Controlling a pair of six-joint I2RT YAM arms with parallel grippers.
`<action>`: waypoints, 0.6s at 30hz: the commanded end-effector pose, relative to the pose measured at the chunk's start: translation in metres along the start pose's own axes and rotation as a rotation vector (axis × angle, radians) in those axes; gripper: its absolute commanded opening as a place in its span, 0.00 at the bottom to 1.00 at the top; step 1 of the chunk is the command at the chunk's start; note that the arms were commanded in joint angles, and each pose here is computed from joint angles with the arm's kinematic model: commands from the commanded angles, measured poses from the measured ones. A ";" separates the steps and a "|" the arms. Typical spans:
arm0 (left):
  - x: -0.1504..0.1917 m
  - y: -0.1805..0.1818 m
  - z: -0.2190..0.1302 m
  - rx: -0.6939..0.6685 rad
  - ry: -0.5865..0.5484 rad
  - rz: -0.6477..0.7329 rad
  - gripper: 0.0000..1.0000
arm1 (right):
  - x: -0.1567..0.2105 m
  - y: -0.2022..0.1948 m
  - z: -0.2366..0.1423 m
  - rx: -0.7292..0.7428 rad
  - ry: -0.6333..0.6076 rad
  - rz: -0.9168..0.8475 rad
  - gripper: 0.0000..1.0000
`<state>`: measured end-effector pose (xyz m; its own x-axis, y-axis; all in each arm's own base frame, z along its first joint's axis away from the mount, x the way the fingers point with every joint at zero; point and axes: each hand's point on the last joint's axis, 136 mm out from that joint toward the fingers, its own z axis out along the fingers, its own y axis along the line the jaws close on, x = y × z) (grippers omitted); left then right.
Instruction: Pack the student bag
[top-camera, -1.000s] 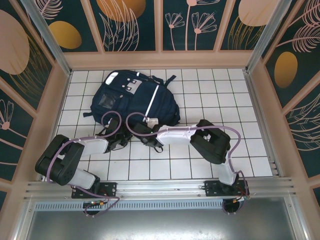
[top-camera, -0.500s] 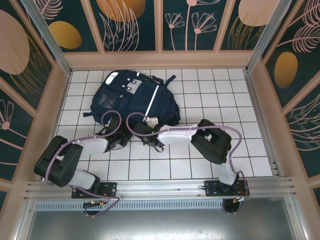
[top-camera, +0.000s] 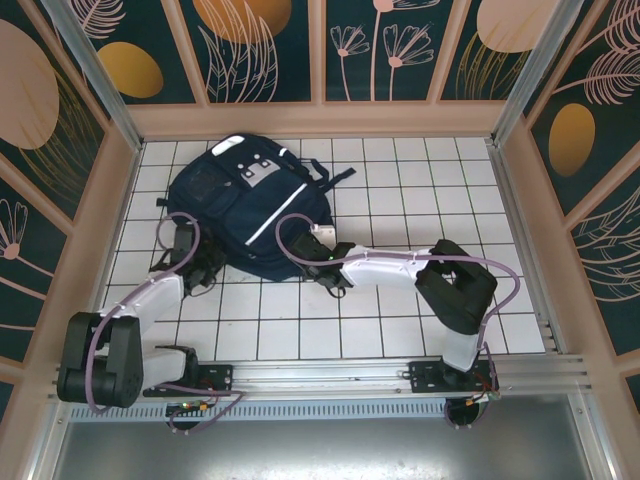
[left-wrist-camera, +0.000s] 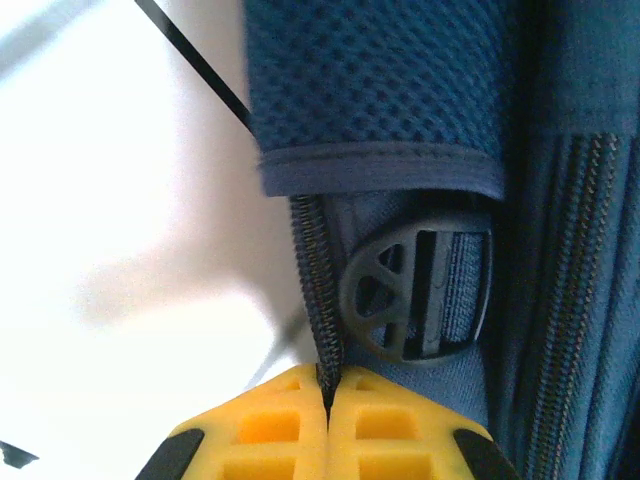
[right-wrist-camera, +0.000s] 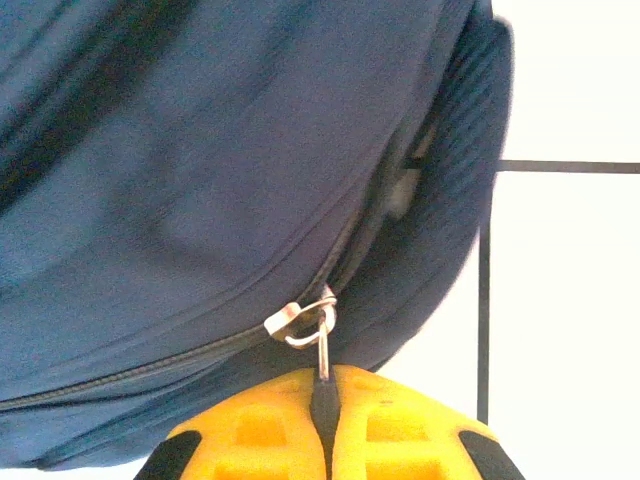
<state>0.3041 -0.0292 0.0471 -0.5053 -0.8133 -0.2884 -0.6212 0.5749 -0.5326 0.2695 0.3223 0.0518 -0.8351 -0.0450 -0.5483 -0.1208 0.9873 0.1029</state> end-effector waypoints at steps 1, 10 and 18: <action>-0.060 0.044 -0.016 -0.210 -0.162 0.016 0.00 | -0.004 -0.008 0.000 0.050 -0.005 -0.066 0.00; -0.090 0.019 -0.026 -0.103 -0.117 -0.004 0.17 | 0.001 0.093 -0.010 -0.245 -0.008 -0.210 0.00; -0.029 0.014 -0.045 0.071 0.038 -0.105 0.50 | 0.007 0.134 -0.011 -0.362 0.004 -0.275 0.00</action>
<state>0.3050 0.0323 0.0947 -0.4226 -0.8466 -0.3235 -0.6239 0.5306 -0.5738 0.2445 0.4247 0.0596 -0.7793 -0.2822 -0.5596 -0.4484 0.8749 0.1832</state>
